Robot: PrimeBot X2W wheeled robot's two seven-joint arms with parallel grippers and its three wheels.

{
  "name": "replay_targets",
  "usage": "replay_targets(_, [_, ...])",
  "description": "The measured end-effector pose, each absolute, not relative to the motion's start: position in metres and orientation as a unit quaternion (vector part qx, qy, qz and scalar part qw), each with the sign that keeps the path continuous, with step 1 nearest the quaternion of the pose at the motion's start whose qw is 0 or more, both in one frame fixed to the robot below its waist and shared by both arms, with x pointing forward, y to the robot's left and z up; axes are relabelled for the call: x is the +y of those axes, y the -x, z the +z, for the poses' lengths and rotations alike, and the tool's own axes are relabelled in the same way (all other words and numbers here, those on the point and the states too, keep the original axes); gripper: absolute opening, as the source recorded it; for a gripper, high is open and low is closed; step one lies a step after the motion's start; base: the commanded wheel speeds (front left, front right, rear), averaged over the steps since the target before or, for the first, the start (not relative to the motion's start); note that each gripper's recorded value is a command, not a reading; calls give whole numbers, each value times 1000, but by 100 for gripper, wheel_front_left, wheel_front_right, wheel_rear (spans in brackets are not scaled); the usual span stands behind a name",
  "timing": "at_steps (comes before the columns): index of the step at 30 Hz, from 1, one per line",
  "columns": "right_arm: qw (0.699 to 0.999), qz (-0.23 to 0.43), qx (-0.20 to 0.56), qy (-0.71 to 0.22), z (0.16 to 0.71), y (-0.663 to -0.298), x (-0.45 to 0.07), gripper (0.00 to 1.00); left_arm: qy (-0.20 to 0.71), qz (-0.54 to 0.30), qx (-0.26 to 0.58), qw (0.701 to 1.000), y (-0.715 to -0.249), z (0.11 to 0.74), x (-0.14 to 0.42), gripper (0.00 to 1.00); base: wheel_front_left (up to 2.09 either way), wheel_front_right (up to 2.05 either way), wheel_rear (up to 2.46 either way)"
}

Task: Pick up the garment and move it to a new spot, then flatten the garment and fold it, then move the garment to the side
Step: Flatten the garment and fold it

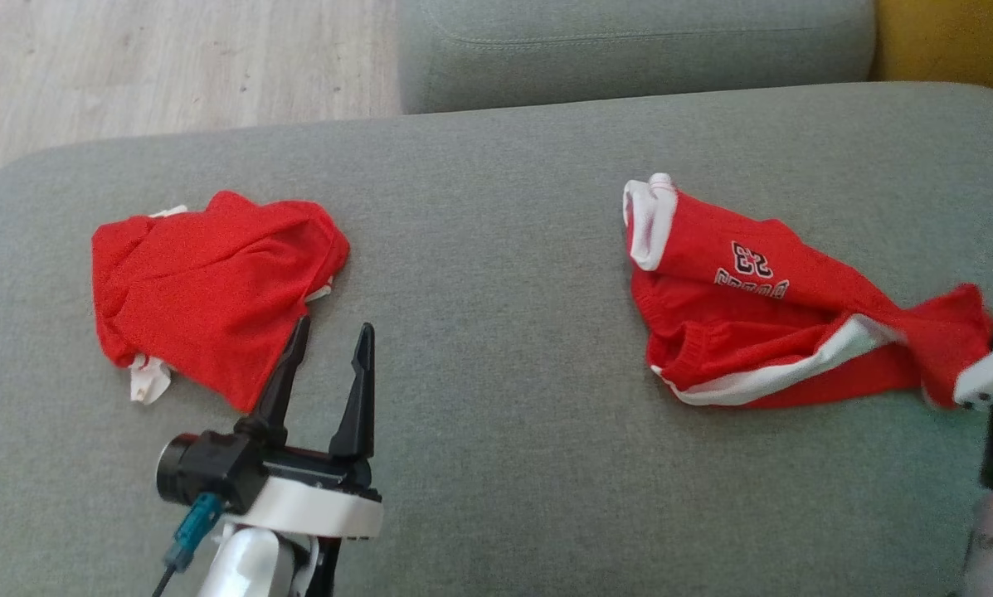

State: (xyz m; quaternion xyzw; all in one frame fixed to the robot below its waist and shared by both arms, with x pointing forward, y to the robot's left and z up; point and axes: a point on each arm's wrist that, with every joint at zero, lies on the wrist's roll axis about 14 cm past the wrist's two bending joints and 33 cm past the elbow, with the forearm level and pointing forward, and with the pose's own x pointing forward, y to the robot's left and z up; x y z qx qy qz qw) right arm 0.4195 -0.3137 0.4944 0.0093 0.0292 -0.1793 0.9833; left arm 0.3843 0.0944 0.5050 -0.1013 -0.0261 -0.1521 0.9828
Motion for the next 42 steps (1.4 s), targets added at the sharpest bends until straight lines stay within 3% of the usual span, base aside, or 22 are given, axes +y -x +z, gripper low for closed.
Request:
replay_targets(3, [989,-150,6,4,505,-426,-298,100,101,-159,-30,982,-387,508,90,100,0,0,0])
replay_targets(9, [997,-30,-65,-17,540,-440,-220,100,101,-166,-35,980,-387,512,86,100,0,0,0])
replay_targets(16, [996,62,-47,-51,518,-405,-157,100,100,-165,-44,980,-384,518,87,100,0,0,0])
replay_targets(20, [995,77,-26,-60,503,-391,-145,100,99,-163,-45,981,-382,519,89,100,0,0,0])
replay_targets(27, [994,100,-4,-36,489,-399,-131,100,98,-153,-42,982,-378,516,95,100,0,0,0])
replay_targets(36, [990,119,69,-8,477,-459,-113,100,103,-127,-23,986,-375,502,111,100,0,0,0])
replay_targets(42, [982,135,135,8,452,-479,-98,100,104,-118,-16,987,-376,498,117,100,0,0,0])
